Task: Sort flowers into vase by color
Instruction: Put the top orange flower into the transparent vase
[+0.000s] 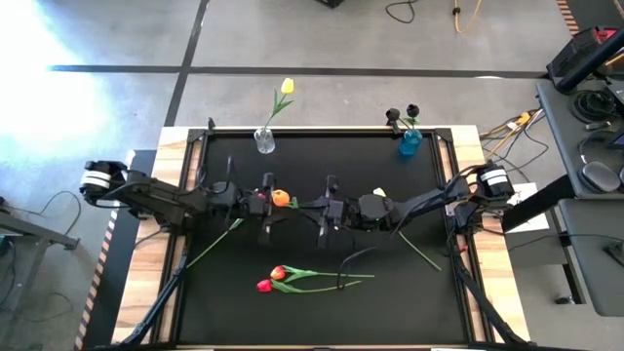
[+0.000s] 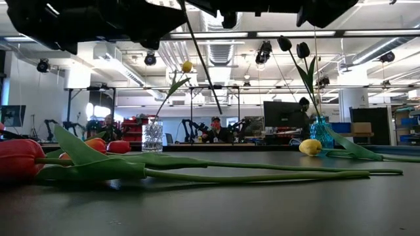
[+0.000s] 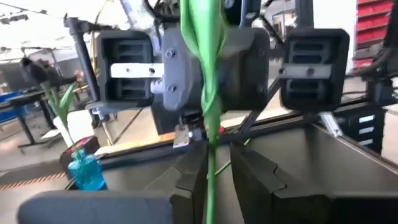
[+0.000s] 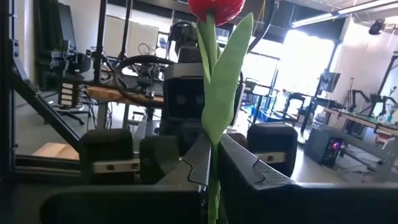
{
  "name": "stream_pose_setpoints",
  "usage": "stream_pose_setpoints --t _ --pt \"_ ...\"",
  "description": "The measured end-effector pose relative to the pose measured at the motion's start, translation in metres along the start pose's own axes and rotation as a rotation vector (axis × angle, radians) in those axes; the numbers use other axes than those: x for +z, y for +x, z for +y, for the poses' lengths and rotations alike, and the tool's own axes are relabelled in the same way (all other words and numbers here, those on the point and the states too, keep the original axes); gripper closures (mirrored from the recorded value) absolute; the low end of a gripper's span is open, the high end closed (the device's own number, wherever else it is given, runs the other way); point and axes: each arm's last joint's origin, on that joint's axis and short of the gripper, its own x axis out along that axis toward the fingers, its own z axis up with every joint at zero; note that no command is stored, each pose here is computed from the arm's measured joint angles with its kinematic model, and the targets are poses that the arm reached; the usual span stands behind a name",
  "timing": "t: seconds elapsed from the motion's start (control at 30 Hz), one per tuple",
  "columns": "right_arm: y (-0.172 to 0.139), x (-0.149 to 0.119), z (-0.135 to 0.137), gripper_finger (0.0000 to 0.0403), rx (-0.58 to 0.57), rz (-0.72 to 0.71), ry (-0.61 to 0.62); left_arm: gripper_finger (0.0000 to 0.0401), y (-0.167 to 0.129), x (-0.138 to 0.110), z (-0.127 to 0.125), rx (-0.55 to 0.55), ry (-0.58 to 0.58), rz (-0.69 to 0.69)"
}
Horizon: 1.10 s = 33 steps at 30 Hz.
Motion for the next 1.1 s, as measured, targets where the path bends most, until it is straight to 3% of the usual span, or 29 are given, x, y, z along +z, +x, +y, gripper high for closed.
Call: stream_pose_setpoints --t 0.43,0.57,1.1 --pt "0.0 0.003 0.001 0.039 0.005 -0.031 -0.023 0.0281 -0.008 0.004 0.003 0.008 -0.021 -0.071" --pt "0.0 0.005 0.001 0.039 -0.001 -0.051 -0.032 0.0281 -0.008 0.006 0.001 -0.065 -0.027 -0.108" --pt "0.0 0.007 0.001 0.039 0.004 -0.073 -0.029 0.0288 0.009 0.015 0.004 -0.061 -0.05 -0.129"
